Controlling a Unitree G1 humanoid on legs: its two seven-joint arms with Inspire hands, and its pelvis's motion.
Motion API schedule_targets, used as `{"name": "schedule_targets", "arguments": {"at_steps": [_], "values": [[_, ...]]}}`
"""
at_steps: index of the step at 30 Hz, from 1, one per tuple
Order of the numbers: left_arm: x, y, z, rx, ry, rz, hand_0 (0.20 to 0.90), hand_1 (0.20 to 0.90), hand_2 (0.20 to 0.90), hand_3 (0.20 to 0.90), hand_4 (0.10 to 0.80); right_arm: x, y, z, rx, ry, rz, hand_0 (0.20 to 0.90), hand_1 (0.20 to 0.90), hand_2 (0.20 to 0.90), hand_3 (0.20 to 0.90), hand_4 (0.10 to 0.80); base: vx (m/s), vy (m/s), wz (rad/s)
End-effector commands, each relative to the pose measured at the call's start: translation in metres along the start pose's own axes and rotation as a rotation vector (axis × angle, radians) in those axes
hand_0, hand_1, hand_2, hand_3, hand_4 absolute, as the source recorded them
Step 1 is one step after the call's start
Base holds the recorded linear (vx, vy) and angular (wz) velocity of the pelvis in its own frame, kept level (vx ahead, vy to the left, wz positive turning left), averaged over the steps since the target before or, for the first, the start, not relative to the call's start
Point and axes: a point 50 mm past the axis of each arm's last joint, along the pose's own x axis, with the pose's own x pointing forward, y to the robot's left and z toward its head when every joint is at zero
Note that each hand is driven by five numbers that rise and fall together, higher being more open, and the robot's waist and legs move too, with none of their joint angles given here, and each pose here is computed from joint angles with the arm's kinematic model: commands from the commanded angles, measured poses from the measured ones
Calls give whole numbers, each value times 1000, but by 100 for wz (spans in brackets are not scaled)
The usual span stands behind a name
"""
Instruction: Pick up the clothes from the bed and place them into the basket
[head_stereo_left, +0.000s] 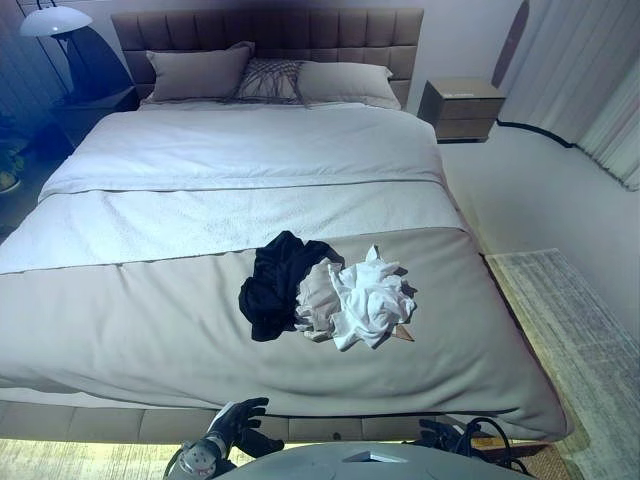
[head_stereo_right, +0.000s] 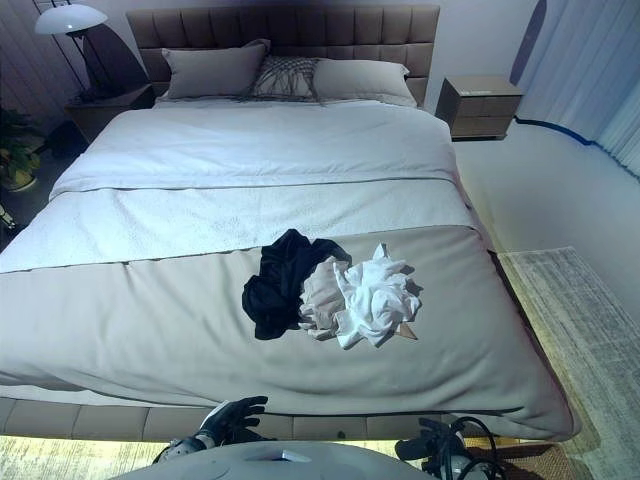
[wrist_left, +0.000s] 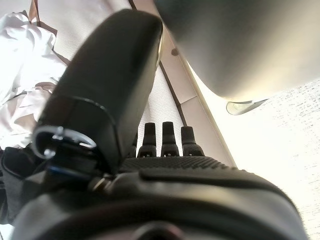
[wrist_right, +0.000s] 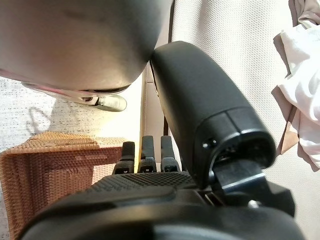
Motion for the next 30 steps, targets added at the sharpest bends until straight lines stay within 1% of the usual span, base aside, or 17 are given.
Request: {"name": "schedule_targets", "arguments": {"at_steps": [1, 3, 6, 9, 14, 19, 30], "values": [[10, 6, 42, 38, -165, 22, 900, 900, 900, 900, 800, 0, 6, -3, -99, 29, 28, 900, 900, 900, 900, 800, -1, 1, -3], [10, 7, 41, 19, -158, 22, 900, 900, 900, 900, 800, 0, 6, -2, -102, 26, 28, 900, 900, 900, 900, 800, -4, -1, -5], [10, 8, 32, 32, -86, 37, 900, 900, 900, 900, 800, 0, 6, -2, -100, 27, 29, 900, 900, 900, 900, 800, 0, 0, 0], [10, 7, 29, 0, -67, 28, 900, 900, 900, 900, 800, 0, 7, -3, -101, 31, 34, 900, 900, 900, 900, 800, 0, 0, 0], [10, 4, 28, 16, -69, 26, 900, 900, 900, 900, 800, 0, 8, -3, -110, 30, 28, 900, 900, 900, 900, 800, 0, -6, 0], [9, 7, 30, 43, -78, 46, 900, 900, 900, 900, 800, 0, 7, -2, -120, 25, 30, 900, 900, 900, 900, 800, 0, -13, 0], [8, 11, 29, -2, -90, 63, 900, 900, 900, 900, 800, 0, 3, -2, -137, 16, 22, 900, 900, 900, 900, 800, 18, -69, 0]]}}
